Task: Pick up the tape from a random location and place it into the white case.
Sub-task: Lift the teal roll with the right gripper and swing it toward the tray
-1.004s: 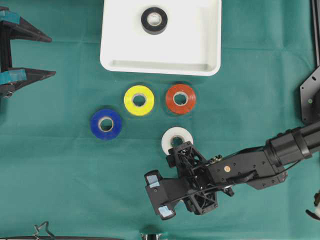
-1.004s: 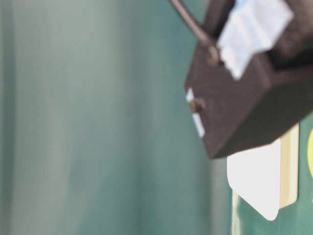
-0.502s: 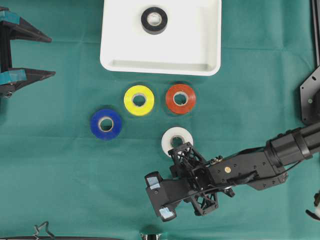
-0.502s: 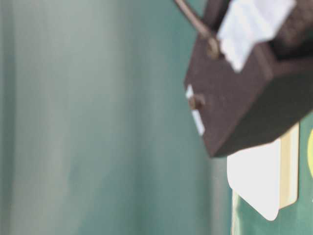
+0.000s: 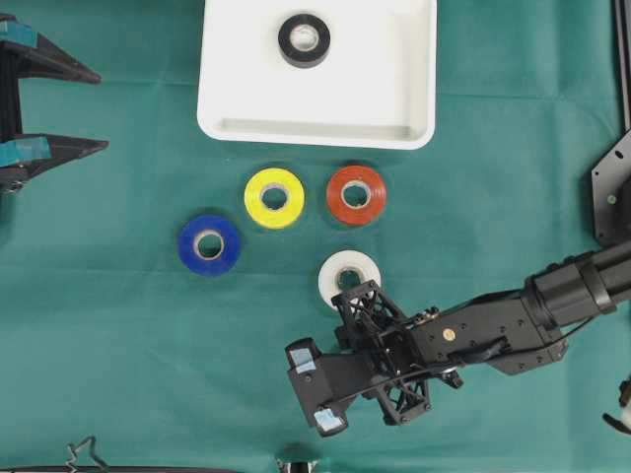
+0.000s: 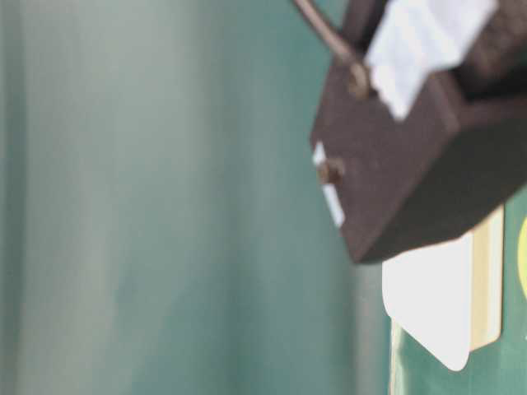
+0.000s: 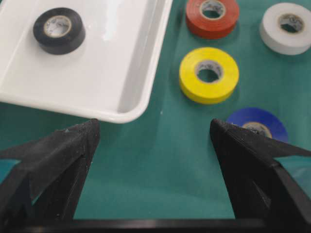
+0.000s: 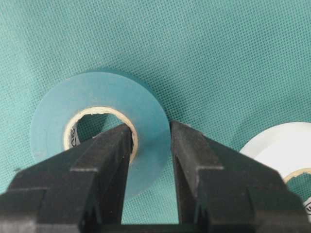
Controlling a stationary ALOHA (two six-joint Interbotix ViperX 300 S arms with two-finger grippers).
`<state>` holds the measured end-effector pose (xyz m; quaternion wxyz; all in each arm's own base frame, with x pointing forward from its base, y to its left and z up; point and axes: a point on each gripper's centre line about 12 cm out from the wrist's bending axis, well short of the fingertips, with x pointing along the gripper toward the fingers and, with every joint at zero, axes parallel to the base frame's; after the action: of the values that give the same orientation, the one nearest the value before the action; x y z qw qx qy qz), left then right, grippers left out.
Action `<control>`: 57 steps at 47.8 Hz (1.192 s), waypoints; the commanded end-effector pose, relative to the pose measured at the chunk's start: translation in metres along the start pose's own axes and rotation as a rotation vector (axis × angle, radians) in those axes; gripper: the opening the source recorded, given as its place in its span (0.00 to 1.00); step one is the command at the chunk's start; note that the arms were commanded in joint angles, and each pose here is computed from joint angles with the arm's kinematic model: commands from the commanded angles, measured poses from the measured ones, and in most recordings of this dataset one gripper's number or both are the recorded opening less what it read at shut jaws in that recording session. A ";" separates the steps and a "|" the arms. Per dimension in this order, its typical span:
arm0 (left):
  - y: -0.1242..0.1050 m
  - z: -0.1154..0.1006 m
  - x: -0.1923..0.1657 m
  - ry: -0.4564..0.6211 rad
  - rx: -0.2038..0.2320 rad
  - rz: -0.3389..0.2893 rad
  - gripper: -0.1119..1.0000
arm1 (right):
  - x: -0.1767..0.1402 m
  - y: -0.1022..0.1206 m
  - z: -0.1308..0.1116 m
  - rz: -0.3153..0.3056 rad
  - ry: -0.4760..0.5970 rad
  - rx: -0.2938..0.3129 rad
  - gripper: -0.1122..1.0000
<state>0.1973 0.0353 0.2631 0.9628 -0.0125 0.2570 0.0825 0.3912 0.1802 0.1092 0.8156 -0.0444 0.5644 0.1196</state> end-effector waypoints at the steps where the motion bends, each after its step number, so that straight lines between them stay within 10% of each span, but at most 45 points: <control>1: -0.001 0.005 -0.001 -0.014 -0.001 -0.003 0.99 | -0.011 0.002 0.009 0.009 -0.036 0.000 0.33; 57: 0.000 0.006 -0.001 -0.015 -0.004 -0.002 0.99 | -0.238 0.009 0.043 0.010 -0.053 0.049 0.33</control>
<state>0.1971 0.0353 0.2634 0.9630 -0.0132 0.2562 0.0827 0.3537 0.1641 0.3176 0.8140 -0.0267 0.5710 0.1032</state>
